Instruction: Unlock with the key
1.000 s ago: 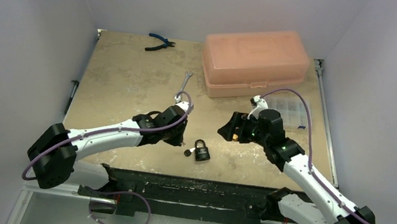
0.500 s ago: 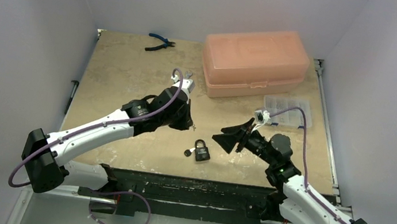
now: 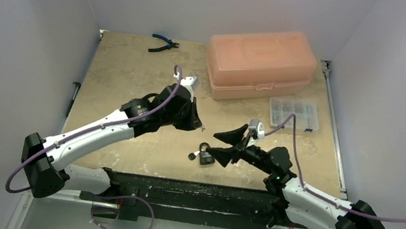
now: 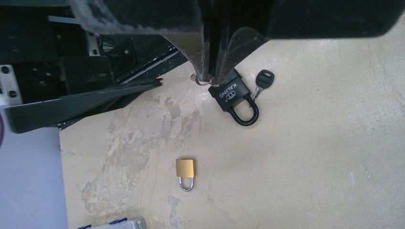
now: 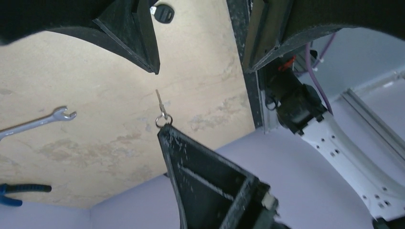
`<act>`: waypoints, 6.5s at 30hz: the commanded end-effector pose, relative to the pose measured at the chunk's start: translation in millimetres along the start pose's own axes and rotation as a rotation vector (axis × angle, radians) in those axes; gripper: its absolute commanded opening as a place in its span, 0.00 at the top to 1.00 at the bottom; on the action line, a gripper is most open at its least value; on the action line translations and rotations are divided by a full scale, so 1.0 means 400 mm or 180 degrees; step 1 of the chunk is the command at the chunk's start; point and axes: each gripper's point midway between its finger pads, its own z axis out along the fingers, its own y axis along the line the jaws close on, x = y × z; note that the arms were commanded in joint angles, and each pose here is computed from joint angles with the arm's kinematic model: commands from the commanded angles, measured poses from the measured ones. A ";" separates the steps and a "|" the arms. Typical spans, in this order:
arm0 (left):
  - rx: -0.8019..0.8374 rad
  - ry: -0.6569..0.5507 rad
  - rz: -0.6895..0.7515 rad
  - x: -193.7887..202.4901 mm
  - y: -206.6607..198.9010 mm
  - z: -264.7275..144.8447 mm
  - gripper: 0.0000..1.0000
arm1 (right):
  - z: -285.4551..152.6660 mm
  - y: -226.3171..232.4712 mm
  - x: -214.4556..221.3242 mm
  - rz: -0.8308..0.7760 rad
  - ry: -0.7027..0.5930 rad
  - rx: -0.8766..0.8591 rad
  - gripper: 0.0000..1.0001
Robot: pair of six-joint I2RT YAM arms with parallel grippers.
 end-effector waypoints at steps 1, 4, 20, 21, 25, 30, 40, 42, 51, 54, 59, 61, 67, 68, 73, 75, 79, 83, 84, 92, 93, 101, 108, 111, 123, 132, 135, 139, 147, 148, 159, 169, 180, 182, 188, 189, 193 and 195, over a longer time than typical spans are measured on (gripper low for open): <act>0.0283 -0.0137 -0.0085 -0.044 -0.059 -0.053 1.00 | 0.043 0.004 -0.064 -0.0476 -0.0284 -0.0018 0.29; 0.0301 -0.0144 -0.0086 -0.045 -0.061 -0.060 1.00 | 0.060 0.006 -0.066 -0.0487 -0.0319 -0.0045 0.30; 0.0426 -0.0157 -0.0124 -0.040 -0.069 -0.081 1.00 | 0.125 -0.023 -0.053 -0.0767 -0.0361 0.0093 0.42; 0.0427 -0.0157 -0.0125 -0.039 -0.068 -0.081 1.00 | 0.127 -0.023 -0.053 -0.0764 -0.0361 0.0094 0.44; 0.0432 -0.0164 -0.0147 -0.034 -0.064 -0.083 1.00 | 0.135 -0.024 -0.054 -0.0762 -0.0356 0.0100 0.57; 0.0438 -0.0167 -0.0160 -0.033 -0.063 -0.082 1.00 | 0.142 -0.027 -0.053 -0.0759 -0.0330 0.0120 0.70; 0.0415 -0.0195 -0.0209 -0.032 -0.056 -0.085 1.00 | 0.139 -0.032 -0.036 -0.0748 -0.0235 0.0155 0.78; 0.0416 -0.0215 -0.0222 -0.034 -0.056 -0.088 1.00 | 0.136 -0.034 -0.031 -0.0749 -0.0218 0.0169 0.76; 0.0387 -0.0241 -0.0226 -0.036 -0.050 -0.090 1.00 | 0.136 -0.042 -0.020 -0.0725 -0.0178 0.0204 0.75; 0.0378 -0.0251 -0.0226 -0.037 -0.048 -0.090 1.00 | 0.137 -0.041 -0.023 -0.0727 -0.0190 0.0200 0.77; 0.0359 -0.0250 -0.0227 -0.035 -0.043 -0.089 1.00 | 0.140 -0.035 -0.032 -0.0726 -0.0213 0.0182 0.86; 0.0341 -0.0247 -0.0220 -0.032 -0.039 -0.086 1.00 | 0.140 -0.031 -0.041 -0.0734 -0.0234 0.0166 0.94; 0.0270 -0.0249 -0.0242 -0.020 -0.019 -0.080 1.00 | 0.134 -0.011 -0.053 -0.0748 -0.0201 0.0084 1.00; 0.0260 -0.0250 -0.0247 -0.017 -0.015 -0.078 1.00 | 0.134 -0.010 -0.050 -0.0743 -0.0160 0.0076 1.00; 0.0193 -0.0337 -0.0264 -0.017 0.006 -0.082 0.89 | 0.135 0.008 -0.016 -0.0675 0.0207 -0.0048 1.00; 0.0148 -0.0406 -0.0250 -0.022 0.017 -0.092 0.75 | 0.136 0.012 0.003 -0.0614 0.0412 -0.0077 1.00; 0.0058 -0.0523 -0.0140 -0.029 0.044 -0.112 0.56 | 0.124 0.012 0.035 -0.0448 0.0688 -0.0044 1.00; 0.0001 -0.0556 0.0093 -0.024 0.068 -0.132 0.54 | 0.108 0.013 0.054 -0.0303 0.0975 0.0029 1.00; 0.0002 -0.0570 0.0170 -0.025 0.071 -0.139 0.54 | 0.104 0.014 0.060 -0.0268 0.1060 0.0044 1.00; 0.0583 -0.0838 0.0903 -0.014 0.043 -0.194 0.40 | 0.093 0.014 0.055 -0.0020 0.1601 0.0272 1.00; 0.0636 -0.0841 0.0937 -0.008 0.041 -0.196 0.37 | 0.089 0.009 0.054 0.0008 0.1764 0.0356 1.00; 0.1569 -0.0967 0.1064 0.035 -0.052 -0.214 0.38 | 0.058 0.019 0.055 0.0345 0.2296 0.0619 1.00; 0.1870 -0.0975 0.1192 0.071 -0.068 -0.193 0.38 | 0.024 0.076 0.040 0.0466 0.2501 0.0384 1.00; 0.2131 -0.0982 0.1266 0.078 -0.102 -0.198 0.39 | 0.015 0.103 0.030 0.0489 0.2523 0.0219 1.00; 0.2351 -0.0696 0.1629 0.100 -0.140 -0.195 0.49 | 0.002 0.126 0.017 0.0316 0.2466 -0.0027 1.00; 0.2399 -0.0493 0.1796 0.129 -0.137 -0.184 0.58 | -0.001 0.145 0.016 0.0301 0.2457 -0.0200 1.00; 0.2412 -0.0376 0.1863 0.140 -0.137 -0.173 0.59 | 0.000 0.149 0.011 0.0290 0.2435 -0.0227 1.00; 0.2392 -0.0344 0.1907 0.141 -0.136 -0.164 0.61 | -0.003 0.149 0.011 0.0289 0.2433 -0.0221 1.00; 0.2425 -0.0340 0.1907 0.142 -0.140 -0.161 0.69 | -0.006 0.150 0.015 0.0287 0.2430 -0.0236 1.00; 0.2426 -0.0343 0.1908 0.141 -0.141 -0.161 0.69 | -0.007 0.150 0.015 0.0286 0.2433 -0.0239 1.00; 0.2455 -0.0381 0.1911 0.137 -0.146 -0.165 0.64 | -0.010 0.152 0.027 0.0315 0.2471 -0.0274 1.00; 0.2477 -0.0369 0.1888 0.139 -0.149 -0.162 0.65 | -0.014 0.148 0.046 0.0353 0.2514 -0.0270 1.00; 0.2427 -0.0241 0.1848 0.151 -0.141 -0.144 0.85 | -0.001 0.145 0.035 0.0326 0.2408 -0.0253 1.00; 0.2429 -0.0242 0.1846 0.150 -0.142 -0.144 0.93 | 0.000 0.144 0.036 0.0331 0.2405 -0.0243 1.00; 0.2394 -0.0257 0.1805 0.147 -0.140 -0.144 1.00 | 0.004 0.126 0.033 0.0309 0.2361 -0.0092 1.00; 0.2378 -0.0258 0.1794 0.146 -0.139 -0.143 1.00 | 0.004 0.115 0.030 0.0300 0.2349 0.0003 0.99; 0.2312 -0.0308 0.1754 0.137 -0.134 -0.145 1.00 | 0.007 0.056 -0.003 0.0215 0.2193 0.0563 0.71; 0.2271 -0.0360 0.1735 0.129 -0.131 -0.148 1.00 | 0.005 0.032 -0.027 0.0176 0.2066 0.0803 0.55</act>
